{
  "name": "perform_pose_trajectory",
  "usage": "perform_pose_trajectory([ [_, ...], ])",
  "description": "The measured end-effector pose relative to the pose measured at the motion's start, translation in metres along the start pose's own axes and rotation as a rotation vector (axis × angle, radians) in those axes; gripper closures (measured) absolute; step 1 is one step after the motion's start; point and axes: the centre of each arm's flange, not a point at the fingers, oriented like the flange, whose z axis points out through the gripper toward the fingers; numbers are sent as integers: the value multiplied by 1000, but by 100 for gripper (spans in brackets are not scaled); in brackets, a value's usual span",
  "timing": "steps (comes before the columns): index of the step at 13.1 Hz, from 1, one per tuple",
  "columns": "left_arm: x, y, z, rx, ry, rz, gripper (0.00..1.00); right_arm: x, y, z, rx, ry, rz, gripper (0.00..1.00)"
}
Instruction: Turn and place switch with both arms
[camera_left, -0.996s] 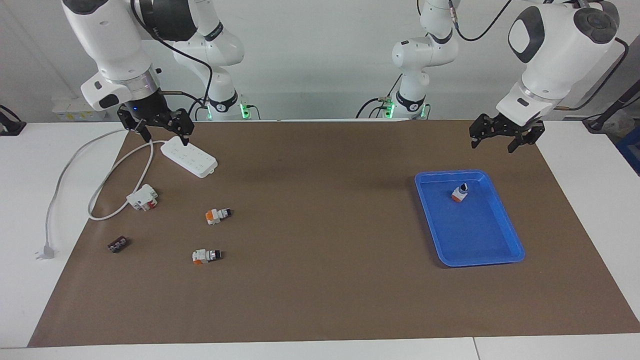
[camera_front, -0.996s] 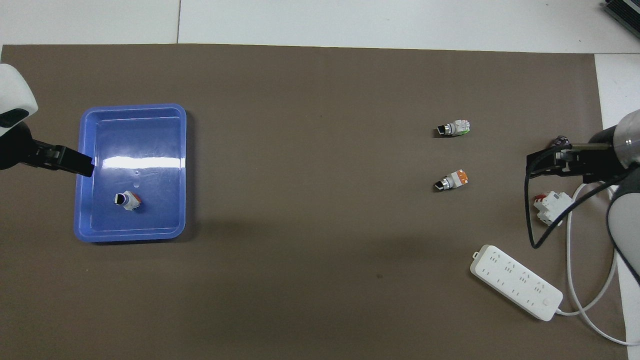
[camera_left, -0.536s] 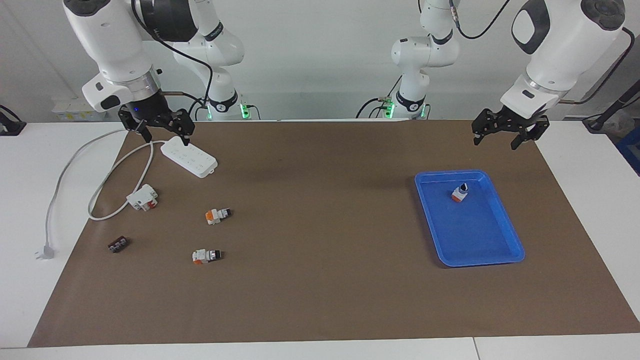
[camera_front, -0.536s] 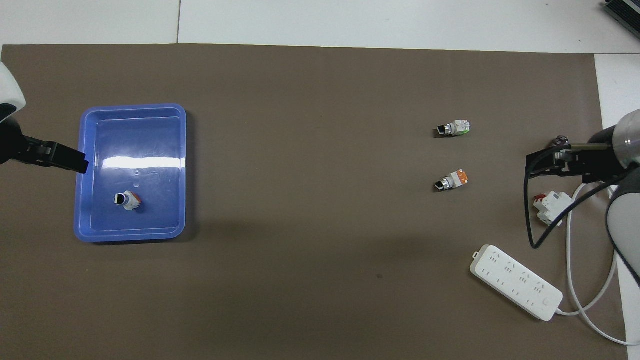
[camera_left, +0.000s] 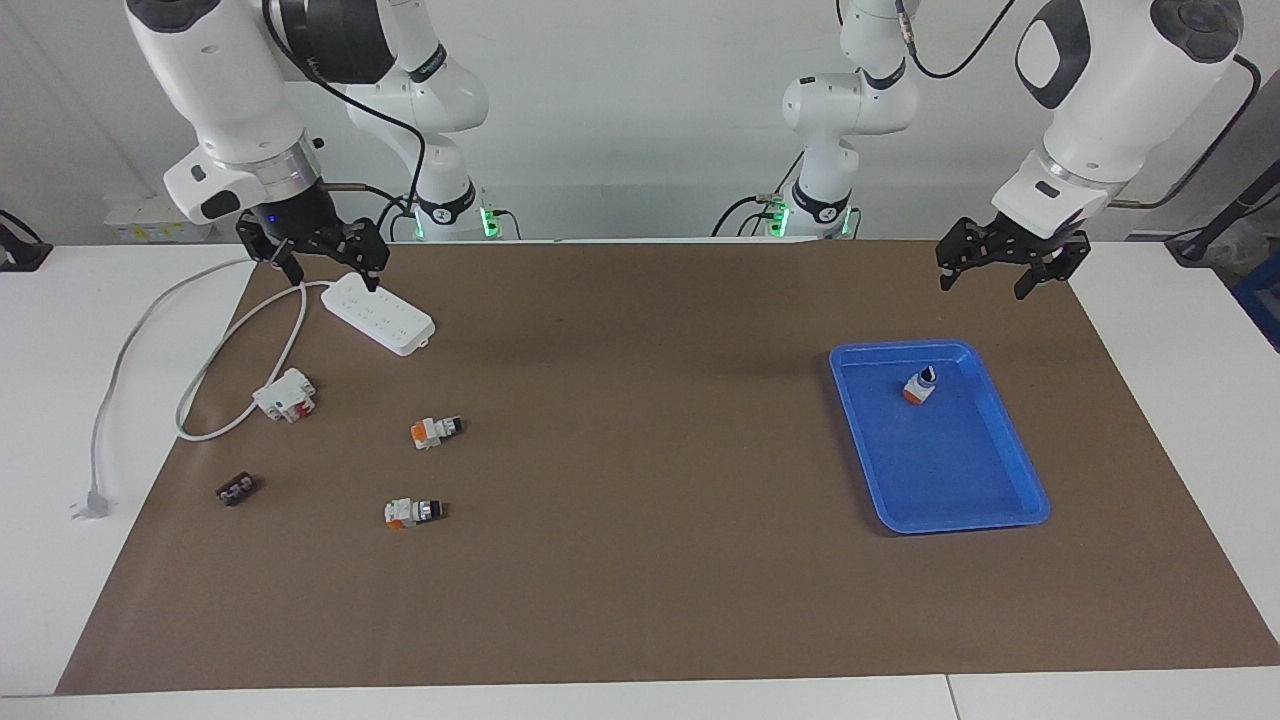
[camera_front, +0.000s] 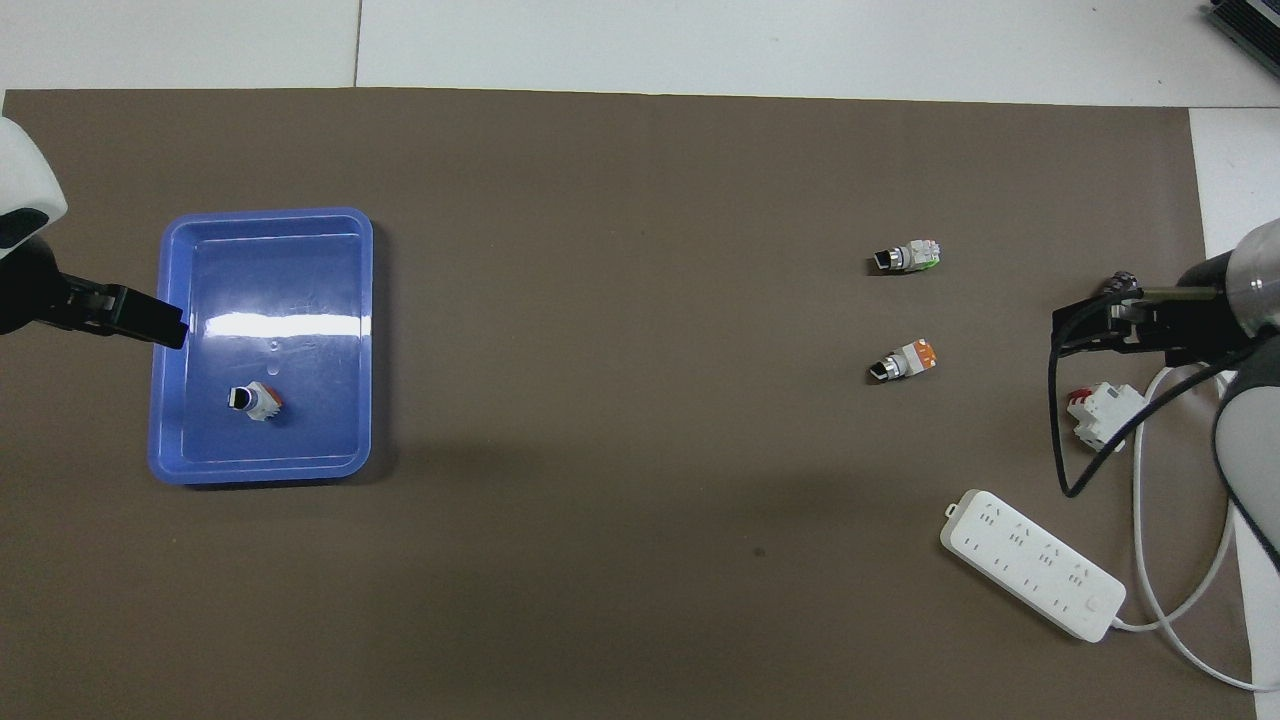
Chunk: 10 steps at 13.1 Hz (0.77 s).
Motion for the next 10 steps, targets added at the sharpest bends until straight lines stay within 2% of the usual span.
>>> perform_pose_trajectory([
  [10,0,-2,2,-1,-4,-6,0,0,0,0,0,0,1,0],
])
